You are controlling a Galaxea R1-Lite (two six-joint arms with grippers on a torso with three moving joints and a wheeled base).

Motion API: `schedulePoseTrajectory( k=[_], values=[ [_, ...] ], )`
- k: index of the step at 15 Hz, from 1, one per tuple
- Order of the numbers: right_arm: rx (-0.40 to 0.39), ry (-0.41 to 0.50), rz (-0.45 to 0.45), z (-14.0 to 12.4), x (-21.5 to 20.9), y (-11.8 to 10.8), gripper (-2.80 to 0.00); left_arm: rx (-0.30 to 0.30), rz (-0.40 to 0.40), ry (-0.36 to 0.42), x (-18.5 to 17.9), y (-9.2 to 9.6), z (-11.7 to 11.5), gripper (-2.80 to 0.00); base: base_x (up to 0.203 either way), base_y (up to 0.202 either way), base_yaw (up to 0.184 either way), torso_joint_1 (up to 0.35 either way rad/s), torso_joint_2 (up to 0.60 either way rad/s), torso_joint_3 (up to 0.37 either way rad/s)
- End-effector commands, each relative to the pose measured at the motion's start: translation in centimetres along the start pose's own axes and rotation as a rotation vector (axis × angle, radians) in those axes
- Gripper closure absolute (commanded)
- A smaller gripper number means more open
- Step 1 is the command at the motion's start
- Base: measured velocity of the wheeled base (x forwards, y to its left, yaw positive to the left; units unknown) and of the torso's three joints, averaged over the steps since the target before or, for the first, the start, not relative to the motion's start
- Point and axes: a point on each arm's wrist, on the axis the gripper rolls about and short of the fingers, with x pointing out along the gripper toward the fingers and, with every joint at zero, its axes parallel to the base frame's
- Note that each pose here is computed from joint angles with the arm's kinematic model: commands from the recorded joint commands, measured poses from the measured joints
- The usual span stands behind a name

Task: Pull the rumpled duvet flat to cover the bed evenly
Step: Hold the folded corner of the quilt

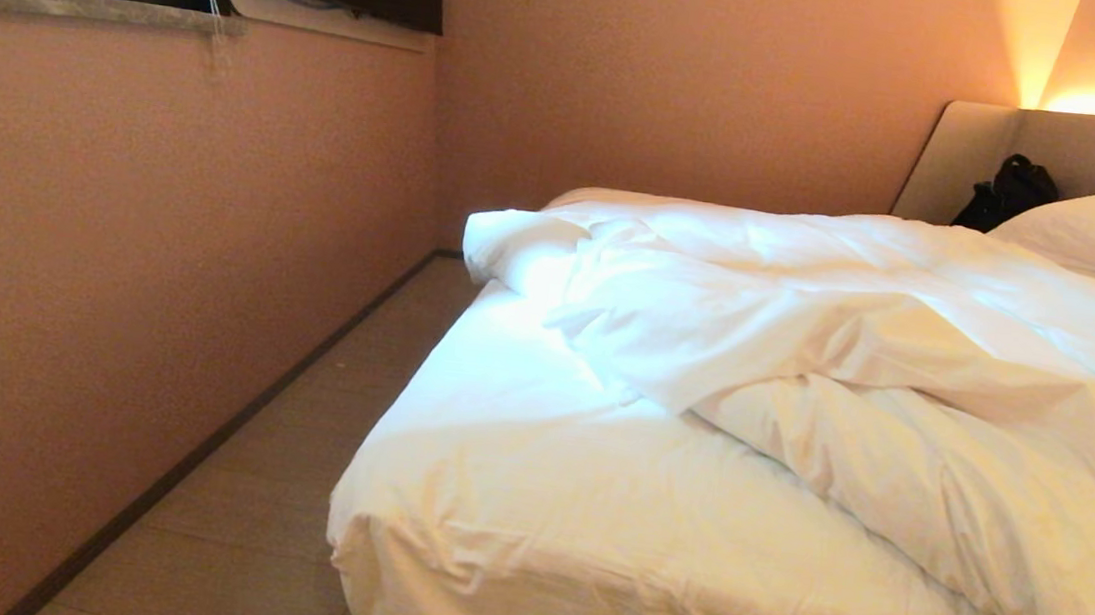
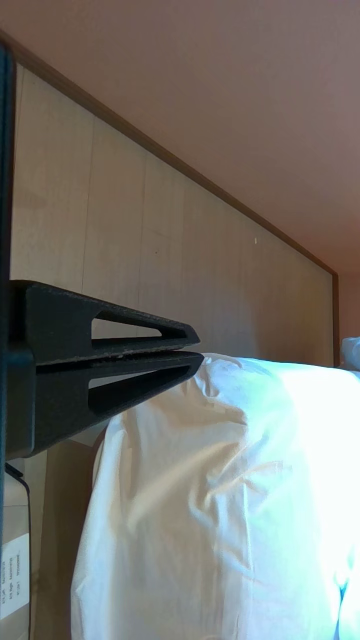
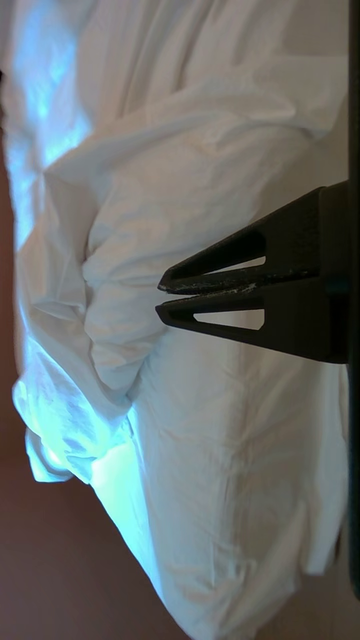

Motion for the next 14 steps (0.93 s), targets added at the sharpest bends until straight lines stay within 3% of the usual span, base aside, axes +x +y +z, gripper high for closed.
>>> schedulePoseTrajectory(
  k=[1,6,11,14],
  values=[
    [0.03,0.067,0.0,1.2,1.3,0.1,0.0,0.0,0.0,0.001,0.0,0.0,0.0,0.0,0.0,0.0,0.0,0.0,0.0,0.0],
    [0.145,0.158,0.058,4.4,7.0,0.4,0.0,0.0,0.0,0.0,0.0,0.0,0.0,0.0,0.0,0.0,0.0,0.0,0.0,0.0],
    [0.184,0.232,0.092,7.0,15.6,0.7,0.0,0.0,0.0,0.001,0.0,0.0,0.0,0.0,0.0,0.0,0.0,0.0,0.0,0.0],
    [0.212,0.224,0.127,8.7,20.4,1.3,0.0,0.0,0.0,0.001,0.0,0.0,0.0,0.0,0.0,0.0,0.0,0.0,0.0,0.0]
  ],
)
